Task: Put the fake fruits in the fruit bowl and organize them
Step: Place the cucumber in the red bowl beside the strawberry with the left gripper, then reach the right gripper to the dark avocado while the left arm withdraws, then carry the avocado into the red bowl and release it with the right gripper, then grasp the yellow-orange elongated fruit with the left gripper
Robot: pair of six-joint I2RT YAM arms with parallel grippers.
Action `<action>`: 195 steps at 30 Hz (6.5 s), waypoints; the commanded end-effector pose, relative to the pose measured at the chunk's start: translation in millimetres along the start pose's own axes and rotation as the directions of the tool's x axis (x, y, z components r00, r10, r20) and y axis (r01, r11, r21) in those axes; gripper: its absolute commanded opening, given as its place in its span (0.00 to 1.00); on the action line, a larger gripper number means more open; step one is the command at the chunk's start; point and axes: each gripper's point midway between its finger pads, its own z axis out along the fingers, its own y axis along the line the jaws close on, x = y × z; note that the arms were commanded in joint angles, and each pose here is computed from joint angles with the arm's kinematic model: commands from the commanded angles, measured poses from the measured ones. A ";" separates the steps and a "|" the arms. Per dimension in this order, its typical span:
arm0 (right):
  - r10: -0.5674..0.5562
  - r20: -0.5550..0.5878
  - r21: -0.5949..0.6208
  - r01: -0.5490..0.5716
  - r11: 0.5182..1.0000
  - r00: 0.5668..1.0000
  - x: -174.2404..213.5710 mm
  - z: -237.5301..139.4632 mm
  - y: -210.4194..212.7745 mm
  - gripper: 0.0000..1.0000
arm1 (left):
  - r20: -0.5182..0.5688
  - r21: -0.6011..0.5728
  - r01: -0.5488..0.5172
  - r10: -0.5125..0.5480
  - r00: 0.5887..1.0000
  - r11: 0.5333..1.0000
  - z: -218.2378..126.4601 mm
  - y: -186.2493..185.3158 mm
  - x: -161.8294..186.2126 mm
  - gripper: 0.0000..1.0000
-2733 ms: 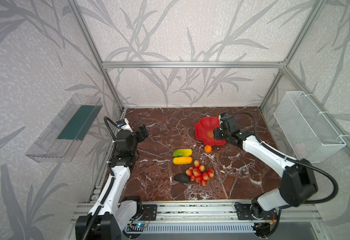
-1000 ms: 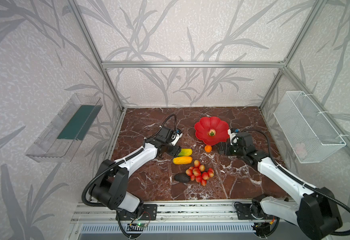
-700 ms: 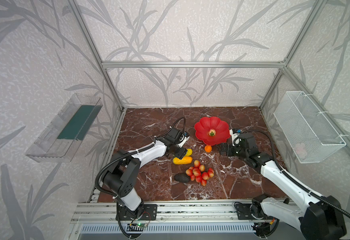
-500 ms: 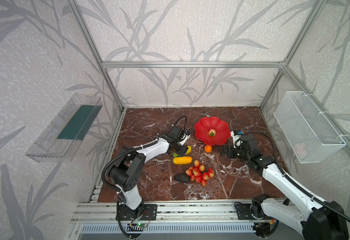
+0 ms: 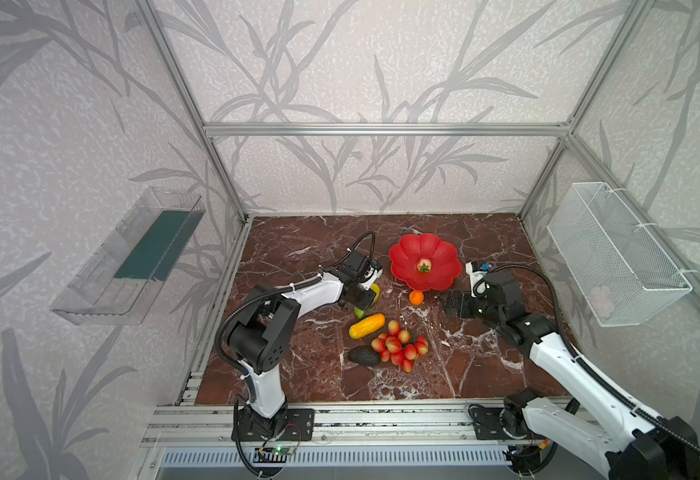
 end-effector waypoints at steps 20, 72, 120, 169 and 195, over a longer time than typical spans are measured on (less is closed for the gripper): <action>0.018 0.053 0.073 -0.022 0.997 0.998 9.1 -30.4 -18.5 0.99 | 0.294 0.183 0.047 -0.100 0.951 0.982 -11.2 -35.5 -194.8 0.18; -0.095 0.011 -0.044 0.096 0.994 0.995 1.6 -10.6 4.4 1.00 | 0.268 -0.031 0.415 -0.392 0.880 0.909 -138.8 -23.2 79.3 0.64; -0.861 -0.307 -0.618 0.604 0.504 0.405 207.0 87.0 235.8 0.31 | 0.889 -0.287 0.571 -0.008 0.458 0.769 -322.5 78.3 61.5 1.00; 0.023 -0.100 0.167 -0.006 0.986 0.995 -87.0 166.9 -62.9 0.59 | 0.620 -0.178 0.335 -0.159 0.768 0.925 -218.2 46.0 28.9 0.97; 0.101 0.210 -0.137 -0.073 0.988 0.972 -43.6 7.1 -6.6 1.00 | 0.070 0.084 0.196 -0.202 0.977 0.977 -82.4 -42.4 42.8 0.75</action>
